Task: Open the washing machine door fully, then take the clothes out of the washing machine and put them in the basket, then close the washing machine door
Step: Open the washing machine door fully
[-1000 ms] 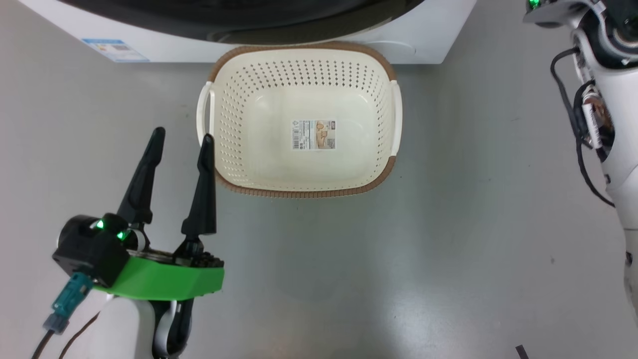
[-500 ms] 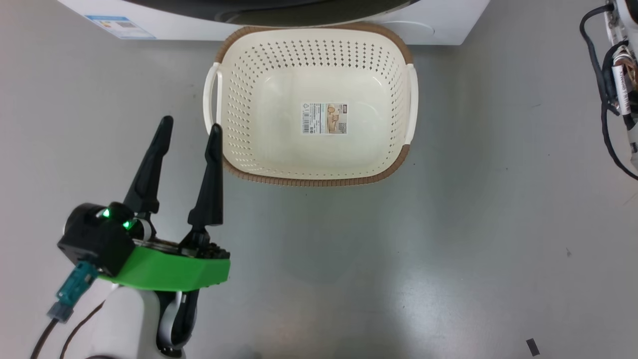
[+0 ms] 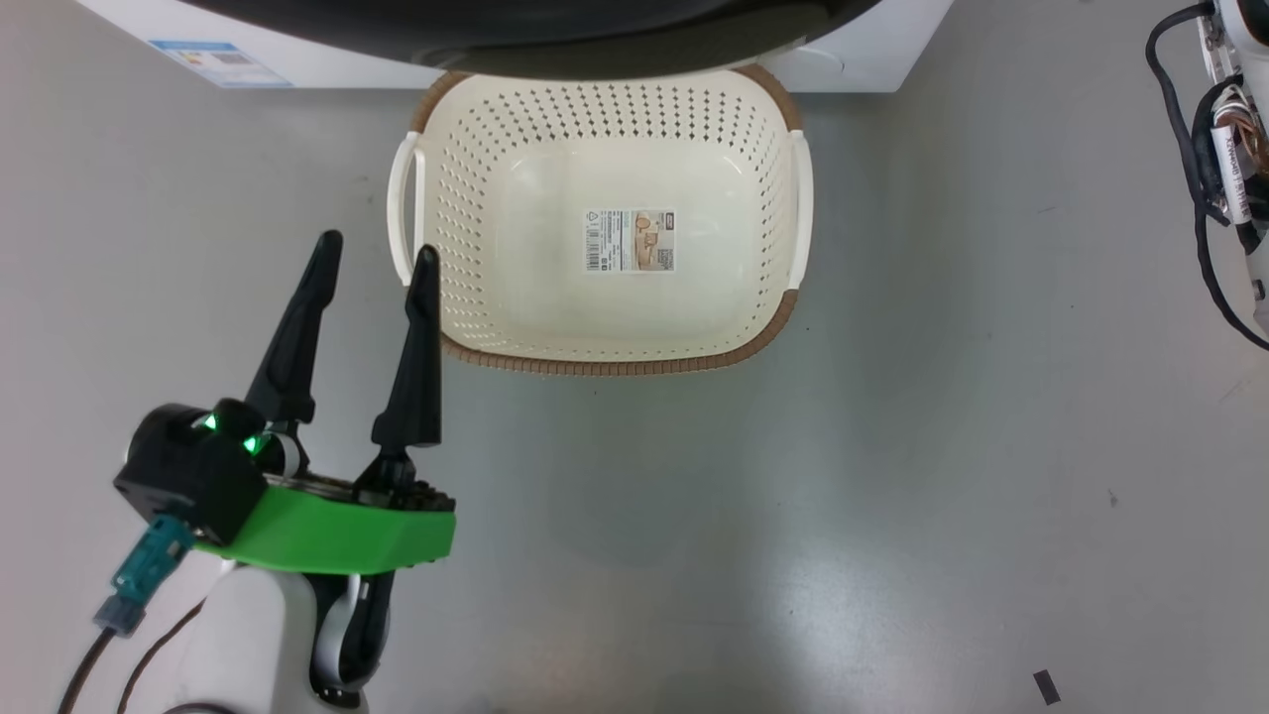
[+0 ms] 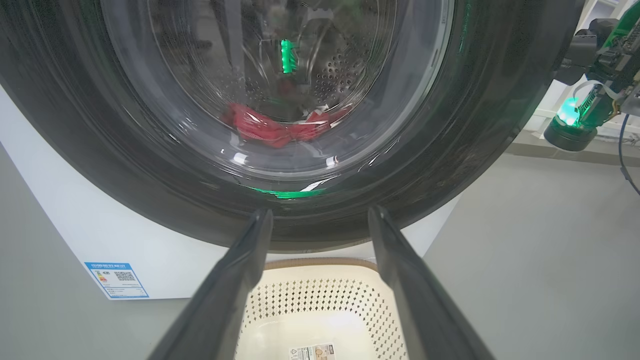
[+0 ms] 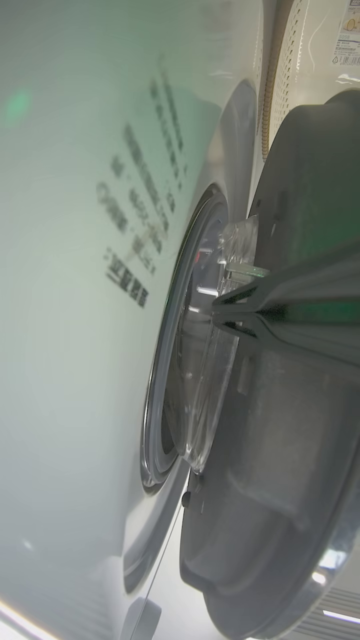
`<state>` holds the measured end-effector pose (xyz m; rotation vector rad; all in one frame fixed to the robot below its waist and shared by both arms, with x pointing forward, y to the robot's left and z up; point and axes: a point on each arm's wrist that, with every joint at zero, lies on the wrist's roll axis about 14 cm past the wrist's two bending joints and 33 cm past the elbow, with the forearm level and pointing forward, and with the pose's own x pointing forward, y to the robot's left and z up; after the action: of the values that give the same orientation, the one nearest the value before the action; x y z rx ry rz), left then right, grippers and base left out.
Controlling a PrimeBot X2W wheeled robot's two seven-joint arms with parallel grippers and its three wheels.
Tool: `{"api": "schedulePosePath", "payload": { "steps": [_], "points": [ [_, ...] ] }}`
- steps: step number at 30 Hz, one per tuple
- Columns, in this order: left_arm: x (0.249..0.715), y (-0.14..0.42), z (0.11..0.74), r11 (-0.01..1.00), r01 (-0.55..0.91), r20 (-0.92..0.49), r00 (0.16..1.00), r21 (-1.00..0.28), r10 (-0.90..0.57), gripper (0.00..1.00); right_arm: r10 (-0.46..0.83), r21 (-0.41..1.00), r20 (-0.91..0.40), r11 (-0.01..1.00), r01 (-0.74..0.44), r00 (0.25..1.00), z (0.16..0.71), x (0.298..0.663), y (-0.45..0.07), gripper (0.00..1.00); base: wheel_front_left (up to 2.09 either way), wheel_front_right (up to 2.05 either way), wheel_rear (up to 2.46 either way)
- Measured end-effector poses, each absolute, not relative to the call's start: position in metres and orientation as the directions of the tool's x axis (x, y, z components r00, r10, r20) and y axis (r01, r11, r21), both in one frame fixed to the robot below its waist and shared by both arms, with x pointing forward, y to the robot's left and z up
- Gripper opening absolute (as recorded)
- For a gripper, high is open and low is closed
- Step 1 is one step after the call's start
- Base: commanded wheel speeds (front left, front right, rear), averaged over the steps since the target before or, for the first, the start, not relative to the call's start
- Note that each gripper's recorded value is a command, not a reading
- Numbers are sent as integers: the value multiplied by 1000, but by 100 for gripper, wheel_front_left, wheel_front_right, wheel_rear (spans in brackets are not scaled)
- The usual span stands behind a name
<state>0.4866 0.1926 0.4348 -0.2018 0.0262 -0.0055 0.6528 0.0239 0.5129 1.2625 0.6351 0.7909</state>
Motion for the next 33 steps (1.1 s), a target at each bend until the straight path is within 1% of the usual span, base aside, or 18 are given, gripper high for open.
{"api": "schedulePosePath", "payload": {
  "steps": [13,19,27,29,31,32,33],
  "points": [
    [488,192,455,979,5,23,1000,-204,0,100,861,972,-57,165,-170,505,513,619,30,0,0,0,0],
    [485,190,462,979,11,36,999,-205,-4,100,895,968,-90,182,-174,437,513,595,42,0,0,0,0],
    [483,188,469,978,18,51,999,-208,-7,100,896,966,-89,184,-181,436,519,589,42,0,0,0,0],
    [480,188,467,978,14,43,999,-209,-5,100,888,966,-92,190,-176,451,517,590,41,0,0,0,0],
    [479,189,466,978,12,40,999,-209,-4,100,869,966,-99,201,-163,485,512,593,37,0,0,0,0],
    [480,189,466,978,12,41,999,-209,-4,100,858,963,-107,214,-161,502,509,595,35,6,0,0,0],
    [480,188,466,978,13,41,999,-210,-4,100,845,960,-111,227,-163,523,508,597,33,48,0,0,0]
  ]
}}
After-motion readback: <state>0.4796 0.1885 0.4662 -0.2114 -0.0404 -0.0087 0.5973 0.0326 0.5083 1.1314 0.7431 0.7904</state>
